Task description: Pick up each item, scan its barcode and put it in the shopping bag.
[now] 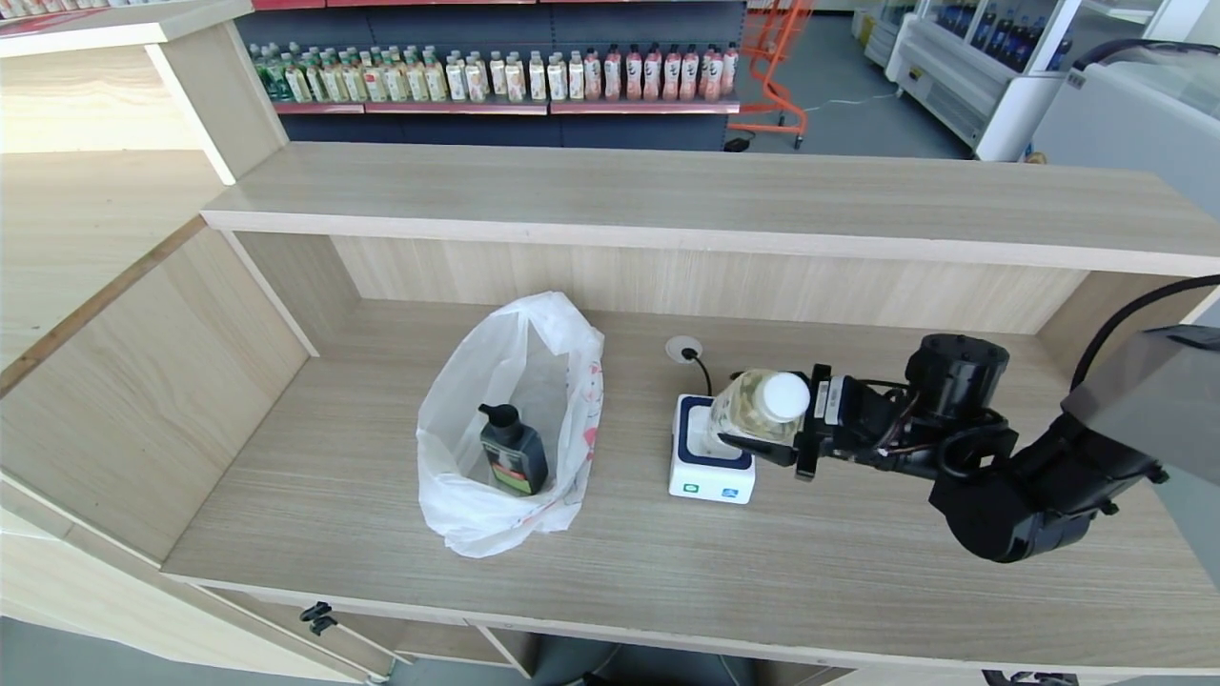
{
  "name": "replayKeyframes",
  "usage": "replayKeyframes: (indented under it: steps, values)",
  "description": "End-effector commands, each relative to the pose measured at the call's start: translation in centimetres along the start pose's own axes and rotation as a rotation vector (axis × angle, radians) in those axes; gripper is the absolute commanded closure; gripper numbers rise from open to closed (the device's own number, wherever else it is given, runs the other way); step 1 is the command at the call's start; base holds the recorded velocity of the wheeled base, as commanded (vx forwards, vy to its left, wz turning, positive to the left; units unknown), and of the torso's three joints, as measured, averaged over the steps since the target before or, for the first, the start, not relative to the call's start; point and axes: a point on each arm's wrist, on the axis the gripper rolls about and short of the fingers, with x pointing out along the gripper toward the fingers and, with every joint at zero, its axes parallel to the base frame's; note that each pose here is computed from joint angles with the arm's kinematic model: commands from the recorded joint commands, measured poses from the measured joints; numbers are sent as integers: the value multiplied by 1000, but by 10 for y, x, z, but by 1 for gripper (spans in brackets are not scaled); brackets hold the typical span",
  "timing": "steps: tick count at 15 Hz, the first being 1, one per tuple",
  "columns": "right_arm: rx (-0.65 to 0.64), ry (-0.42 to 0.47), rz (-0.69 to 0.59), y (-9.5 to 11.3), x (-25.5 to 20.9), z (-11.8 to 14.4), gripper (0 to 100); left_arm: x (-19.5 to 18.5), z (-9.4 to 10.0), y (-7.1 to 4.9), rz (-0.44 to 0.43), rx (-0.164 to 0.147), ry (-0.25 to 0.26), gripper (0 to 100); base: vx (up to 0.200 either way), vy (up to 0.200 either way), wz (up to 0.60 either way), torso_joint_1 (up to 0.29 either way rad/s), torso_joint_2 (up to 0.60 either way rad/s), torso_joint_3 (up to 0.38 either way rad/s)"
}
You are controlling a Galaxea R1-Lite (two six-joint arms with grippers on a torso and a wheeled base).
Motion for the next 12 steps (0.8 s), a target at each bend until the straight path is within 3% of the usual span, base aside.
replayKeyframes:
  steps: [1,3,5,9,12]
  values:
    - [151,13,-128,-11,-32,66,100,0,0,0,0,0,1,0,0,0,0,0,0,0]
    - [372,-3,-293,-15,-56,116,100,0,0,0,0,0,-1,0,0,0,0,0,0,0]
    - [489,14,-362,-18,-67,132,100,0,0,0,0,0,-1,0,0,0,0,0,0,0]
    - [770,100,-526,-7,-92,148,100,0,0,0,0,0,1,0,0,0,0,0,0,0]
    - [798,117,-518,1,-98,151,100,0,0,0,0,0,1,0,0,0,0,0,0,0]
